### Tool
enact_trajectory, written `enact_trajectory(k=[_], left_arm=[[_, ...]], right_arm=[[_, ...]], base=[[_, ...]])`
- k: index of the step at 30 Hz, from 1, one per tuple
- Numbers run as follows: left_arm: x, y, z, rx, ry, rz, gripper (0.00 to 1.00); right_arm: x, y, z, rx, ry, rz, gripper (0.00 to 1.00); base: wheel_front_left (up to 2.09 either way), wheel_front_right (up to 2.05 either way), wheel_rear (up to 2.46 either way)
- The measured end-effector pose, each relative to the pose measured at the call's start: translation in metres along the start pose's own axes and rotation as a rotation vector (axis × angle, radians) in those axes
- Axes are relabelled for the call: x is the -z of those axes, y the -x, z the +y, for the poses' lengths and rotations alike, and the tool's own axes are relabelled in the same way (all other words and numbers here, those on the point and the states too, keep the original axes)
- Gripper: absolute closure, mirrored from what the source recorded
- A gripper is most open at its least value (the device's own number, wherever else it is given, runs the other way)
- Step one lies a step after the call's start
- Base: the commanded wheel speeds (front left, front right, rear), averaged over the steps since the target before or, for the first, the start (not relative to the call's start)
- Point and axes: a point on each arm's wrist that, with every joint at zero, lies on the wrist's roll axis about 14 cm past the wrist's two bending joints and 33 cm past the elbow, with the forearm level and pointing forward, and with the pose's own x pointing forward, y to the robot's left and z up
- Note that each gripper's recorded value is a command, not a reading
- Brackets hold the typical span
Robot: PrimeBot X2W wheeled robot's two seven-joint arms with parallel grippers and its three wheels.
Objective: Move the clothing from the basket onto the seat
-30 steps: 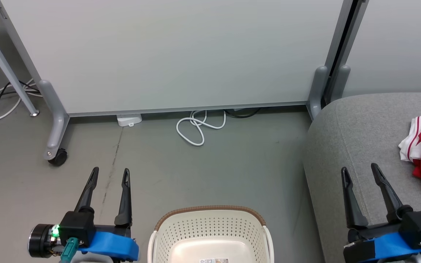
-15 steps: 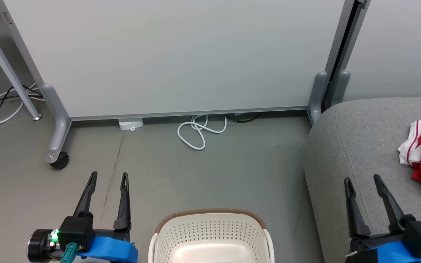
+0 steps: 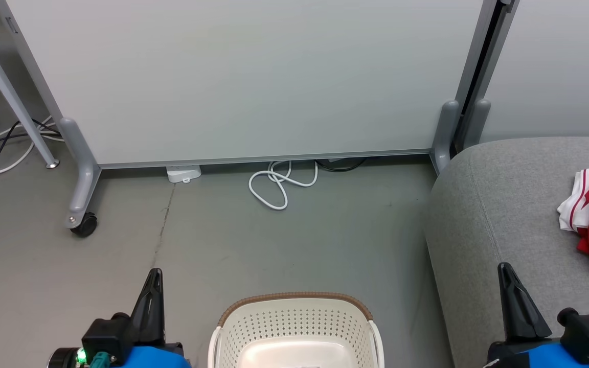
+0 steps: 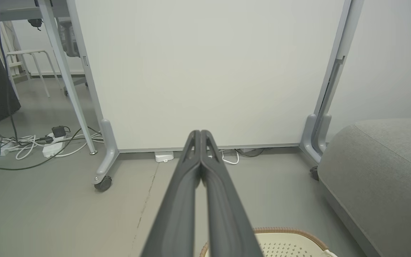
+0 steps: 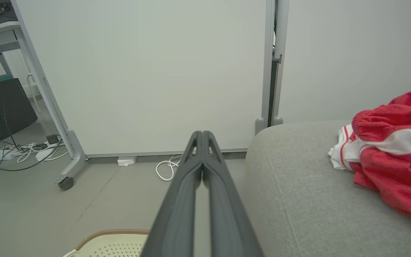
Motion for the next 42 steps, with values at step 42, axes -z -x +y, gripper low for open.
enact_trajectory(k=[42], left_arm=[[0.003,-0.020,0.017,-0.097,0.717,0.070,1.00]], right_arm=[[0.009,-0.006,-0.027,0.150,-0.682,0.036,1.00]], base=[[0.00,0.00,0.00]])
